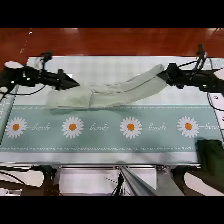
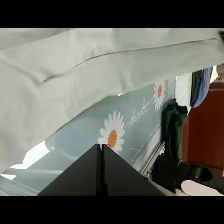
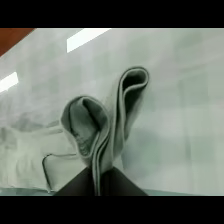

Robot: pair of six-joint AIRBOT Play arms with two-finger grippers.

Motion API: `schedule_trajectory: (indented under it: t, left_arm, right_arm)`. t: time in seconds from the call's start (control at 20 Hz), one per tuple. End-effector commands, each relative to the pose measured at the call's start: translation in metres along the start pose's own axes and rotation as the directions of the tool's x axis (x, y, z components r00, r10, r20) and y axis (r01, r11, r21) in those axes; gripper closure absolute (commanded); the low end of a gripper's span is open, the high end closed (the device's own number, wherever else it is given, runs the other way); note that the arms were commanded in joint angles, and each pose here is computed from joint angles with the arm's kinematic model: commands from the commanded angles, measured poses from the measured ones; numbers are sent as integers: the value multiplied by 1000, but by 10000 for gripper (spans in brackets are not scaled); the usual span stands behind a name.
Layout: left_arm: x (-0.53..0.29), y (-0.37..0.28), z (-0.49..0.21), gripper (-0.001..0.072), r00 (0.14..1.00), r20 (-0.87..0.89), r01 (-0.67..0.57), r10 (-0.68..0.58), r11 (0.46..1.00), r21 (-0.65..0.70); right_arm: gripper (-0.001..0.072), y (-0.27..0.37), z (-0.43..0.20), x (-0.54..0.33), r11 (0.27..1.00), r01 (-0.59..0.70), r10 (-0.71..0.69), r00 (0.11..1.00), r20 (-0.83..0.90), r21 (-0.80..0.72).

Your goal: Fold the shirts.

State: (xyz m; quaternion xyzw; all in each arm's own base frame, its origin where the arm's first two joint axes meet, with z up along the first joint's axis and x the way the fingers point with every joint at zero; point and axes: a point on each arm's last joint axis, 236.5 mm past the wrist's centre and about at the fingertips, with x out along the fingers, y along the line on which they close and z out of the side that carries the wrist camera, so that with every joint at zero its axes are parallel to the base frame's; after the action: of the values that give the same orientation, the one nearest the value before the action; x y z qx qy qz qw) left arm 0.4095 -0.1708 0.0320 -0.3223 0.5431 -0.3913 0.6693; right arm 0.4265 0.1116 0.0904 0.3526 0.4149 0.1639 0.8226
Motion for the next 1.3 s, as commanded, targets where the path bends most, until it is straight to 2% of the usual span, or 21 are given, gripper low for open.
schedule_trajectory:
  t: [0.0, 0.1, 0.2, 0.65, 1.05, 1.25]
  left_arm:
    - [51, -29, -17, 690, 997, -74, -4, 12, 994, 113]
    - [76, -32, -28, 691, 992, -102, -63, 81, 984, 164]
    - [97, -36, -38, 691, 985, -122, -99, 123, 977, 190]
    - [159, -69, -90, 690, 966, -225, -61, 128, 957, 282]
    - [203, -40, -145, 690, 937, -293, -128, 189, 968, 217]
    - [199, -37, -137, 690, 942, -277, -124, 190, 964, 237]
  right_arm:
    - [695, 38, -16, -46, 995, 55, -52, 998, 45, -85]
    - [695, 47, -26, -62, 991, 99, -94, 993, 66, -88]
    - [695, 63, -35, -73, 991, 91, -83, 993, 80, -101]
    - [695, 114, -77, -88, 995, 9, -4, 999, 49, -103]
    - [695, 152, -73, -107, 987, -74, 87, 993, 82, -143]
    - [695, 148, -72, -107, 986, -55, 68, 994, 83, -156]
